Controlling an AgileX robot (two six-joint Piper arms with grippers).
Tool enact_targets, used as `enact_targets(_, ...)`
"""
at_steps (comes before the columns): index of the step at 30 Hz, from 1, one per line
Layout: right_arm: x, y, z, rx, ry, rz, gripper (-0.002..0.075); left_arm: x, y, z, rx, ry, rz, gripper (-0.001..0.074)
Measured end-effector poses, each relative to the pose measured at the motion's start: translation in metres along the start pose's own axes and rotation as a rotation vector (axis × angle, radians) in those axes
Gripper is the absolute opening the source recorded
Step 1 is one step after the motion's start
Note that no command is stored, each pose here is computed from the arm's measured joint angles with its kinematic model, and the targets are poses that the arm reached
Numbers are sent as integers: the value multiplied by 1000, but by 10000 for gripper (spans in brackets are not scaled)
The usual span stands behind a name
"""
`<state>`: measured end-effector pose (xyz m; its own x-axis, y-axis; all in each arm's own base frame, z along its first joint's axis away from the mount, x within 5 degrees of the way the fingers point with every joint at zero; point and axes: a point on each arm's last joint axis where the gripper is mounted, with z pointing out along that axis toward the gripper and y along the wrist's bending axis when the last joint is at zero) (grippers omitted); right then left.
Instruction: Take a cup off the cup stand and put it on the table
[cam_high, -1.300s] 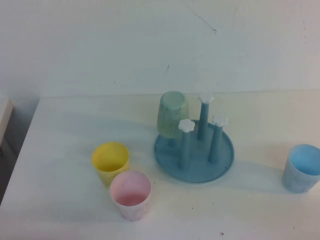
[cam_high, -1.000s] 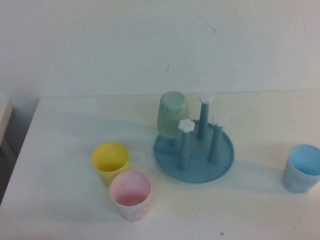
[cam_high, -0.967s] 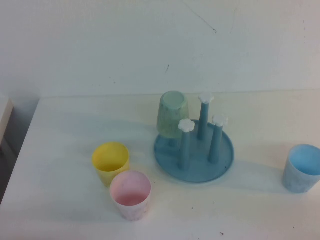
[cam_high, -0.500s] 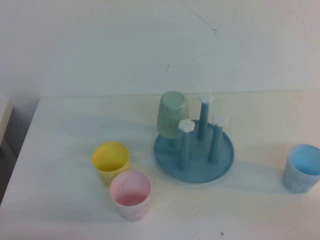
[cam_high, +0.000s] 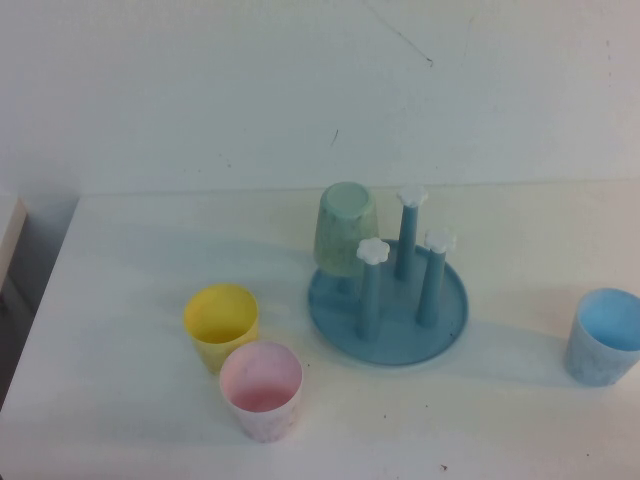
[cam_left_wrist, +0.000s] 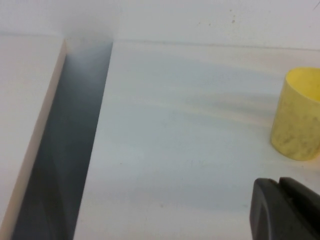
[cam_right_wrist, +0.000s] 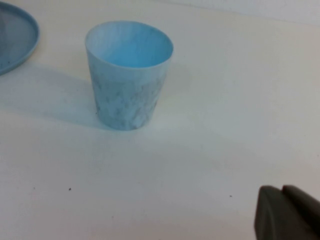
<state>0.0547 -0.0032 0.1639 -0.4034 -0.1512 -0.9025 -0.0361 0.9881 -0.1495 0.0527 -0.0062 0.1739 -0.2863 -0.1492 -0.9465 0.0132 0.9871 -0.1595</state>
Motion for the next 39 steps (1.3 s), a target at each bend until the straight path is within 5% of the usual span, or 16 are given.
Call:
enact_targets(8,0,0,0,0,0,0,-3,-7,-4,0,54,-89,-182,-2)
enact_targets(16,0,0,0,0,0,0,-3,-20,-8,-2,163,-199,-661,-2)
enact_targets(39,0,0,0,0,0,0,-3,-22,-11,-3,215,-195,-783,-3)
